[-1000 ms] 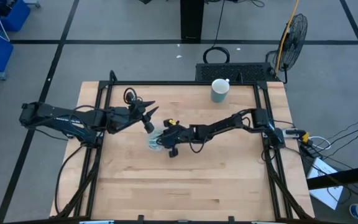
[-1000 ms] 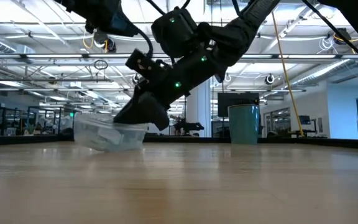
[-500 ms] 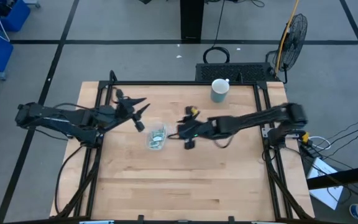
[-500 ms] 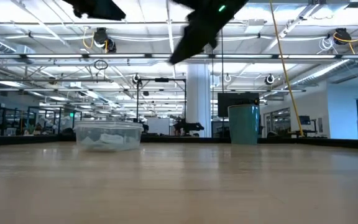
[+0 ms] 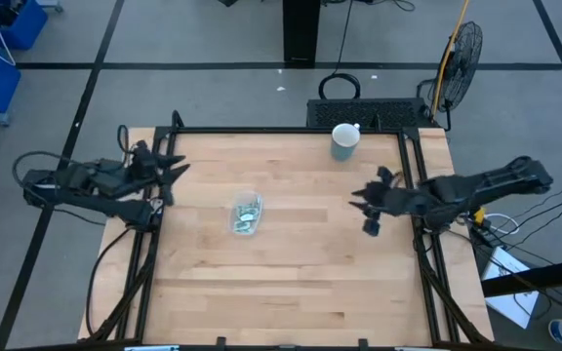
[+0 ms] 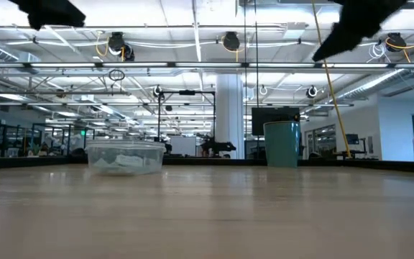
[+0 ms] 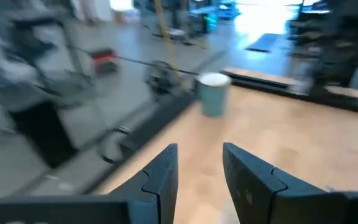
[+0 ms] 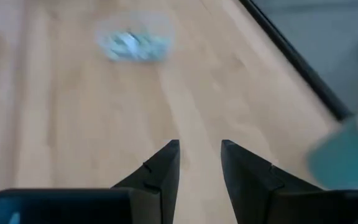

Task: Pick and place Stevia / Truvia into bins
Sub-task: Return to Home Position

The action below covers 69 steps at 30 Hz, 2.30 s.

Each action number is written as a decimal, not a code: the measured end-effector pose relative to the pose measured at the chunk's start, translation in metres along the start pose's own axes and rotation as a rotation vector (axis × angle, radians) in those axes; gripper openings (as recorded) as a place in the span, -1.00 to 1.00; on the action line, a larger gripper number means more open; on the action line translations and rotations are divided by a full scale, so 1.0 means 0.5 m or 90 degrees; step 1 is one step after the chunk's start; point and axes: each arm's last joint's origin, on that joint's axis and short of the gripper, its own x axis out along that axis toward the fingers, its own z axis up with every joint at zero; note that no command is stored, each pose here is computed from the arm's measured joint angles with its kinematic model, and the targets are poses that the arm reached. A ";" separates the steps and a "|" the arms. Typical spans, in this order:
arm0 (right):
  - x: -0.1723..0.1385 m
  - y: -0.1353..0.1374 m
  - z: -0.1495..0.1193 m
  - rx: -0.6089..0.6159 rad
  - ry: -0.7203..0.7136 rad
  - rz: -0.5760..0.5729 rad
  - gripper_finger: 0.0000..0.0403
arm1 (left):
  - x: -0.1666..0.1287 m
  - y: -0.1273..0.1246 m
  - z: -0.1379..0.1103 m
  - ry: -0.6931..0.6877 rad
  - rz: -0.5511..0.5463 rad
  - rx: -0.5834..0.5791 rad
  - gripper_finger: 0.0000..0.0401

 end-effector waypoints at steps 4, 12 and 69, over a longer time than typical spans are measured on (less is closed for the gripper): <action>0.013 -0.009 -0.092 0.029 -0.142 0.066 -0.45 | -0.007 0.002 -0.026 0.019 -0.081 -0.062 -0.35; 0.048 -0.018 -0.212 0.074 -0.294 0.198 -0.45 | 0.056 -0.030 -0.120 0.008 -0.077 -0.117 -0.35; 0.057 -0.029 -0.265 0.097 -0.342 0.204 -0.45 | 0.089 -0.046 -0.288 -0.122 -0.279 -0.116 -0.34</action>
